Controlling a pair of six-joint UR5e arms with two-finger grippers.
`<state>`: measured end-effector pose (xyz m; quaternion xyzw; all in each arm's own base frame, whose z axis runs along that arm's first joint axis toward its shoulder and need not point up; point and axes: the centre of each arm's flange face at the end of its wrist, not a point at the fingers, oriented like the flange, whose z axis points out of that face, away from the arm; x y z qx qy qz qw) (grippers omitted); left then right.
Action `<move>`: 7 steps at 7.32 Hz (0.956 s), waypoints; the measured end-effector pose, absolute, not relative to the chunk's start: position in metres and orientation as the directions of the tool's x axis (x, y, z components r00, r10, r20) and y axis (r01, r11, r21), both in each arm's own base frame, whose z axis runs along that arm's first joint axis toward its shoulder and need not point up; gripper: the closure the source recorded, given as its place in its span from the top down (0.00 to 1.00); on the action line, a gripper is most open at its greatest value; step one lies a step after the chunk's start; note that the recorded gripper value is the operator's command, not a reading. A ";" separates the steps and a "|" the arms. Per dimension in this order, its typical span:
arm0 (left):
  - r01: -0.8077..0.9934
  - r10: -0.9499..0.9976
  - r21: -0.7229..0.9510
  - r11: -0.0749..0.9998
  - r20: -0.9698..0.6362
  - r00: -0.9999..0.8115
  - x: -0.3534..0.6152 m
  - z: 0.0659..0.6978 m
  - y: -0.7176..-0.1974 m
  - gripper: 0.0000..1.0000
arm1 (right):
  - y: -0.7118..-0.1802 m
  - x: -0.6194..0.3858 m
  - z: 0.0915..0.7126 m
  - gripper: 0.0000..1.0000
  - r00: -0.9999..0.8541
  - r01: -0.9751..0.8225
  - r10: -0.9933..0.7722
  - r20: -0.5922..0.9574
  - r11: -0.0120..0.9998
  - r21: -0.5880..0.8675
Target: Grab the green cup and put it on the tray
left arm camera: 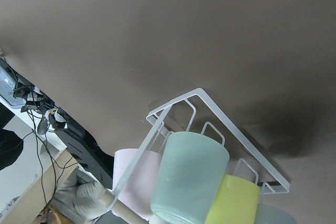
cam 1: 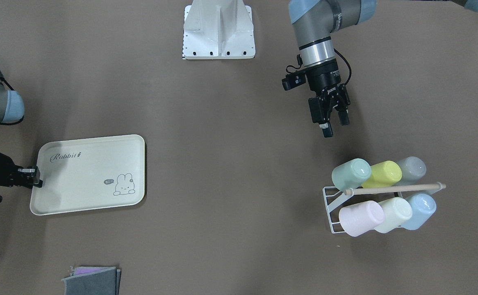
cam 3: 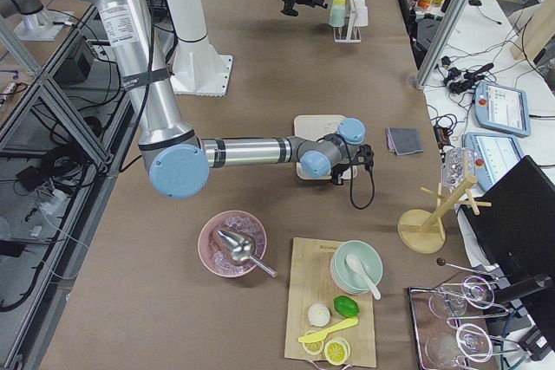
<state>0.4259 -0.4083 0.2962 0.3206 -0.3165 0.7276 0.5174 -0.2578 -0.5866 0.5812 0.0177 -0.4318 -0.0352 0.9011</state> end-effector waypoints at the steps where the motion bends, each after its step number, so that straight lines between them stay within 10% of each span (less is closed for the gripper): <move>1: -0.943 0.529 -0.210 -0.258 0.786 -0.320 0.431 0.312 -0.409 0.98 | -0.587 -0.258 0.581 0.00 0.624 0.048 -0.079 0.777 0.997 0.063; 7: -0.870 0.484 -0.450 -0.202 0.726 -0.488 0.474 0.379 -0.414 0.98 | -0.592 -0.261 0.568 0.00 0.615 0.047 -0.093 0.783 0.996 0.081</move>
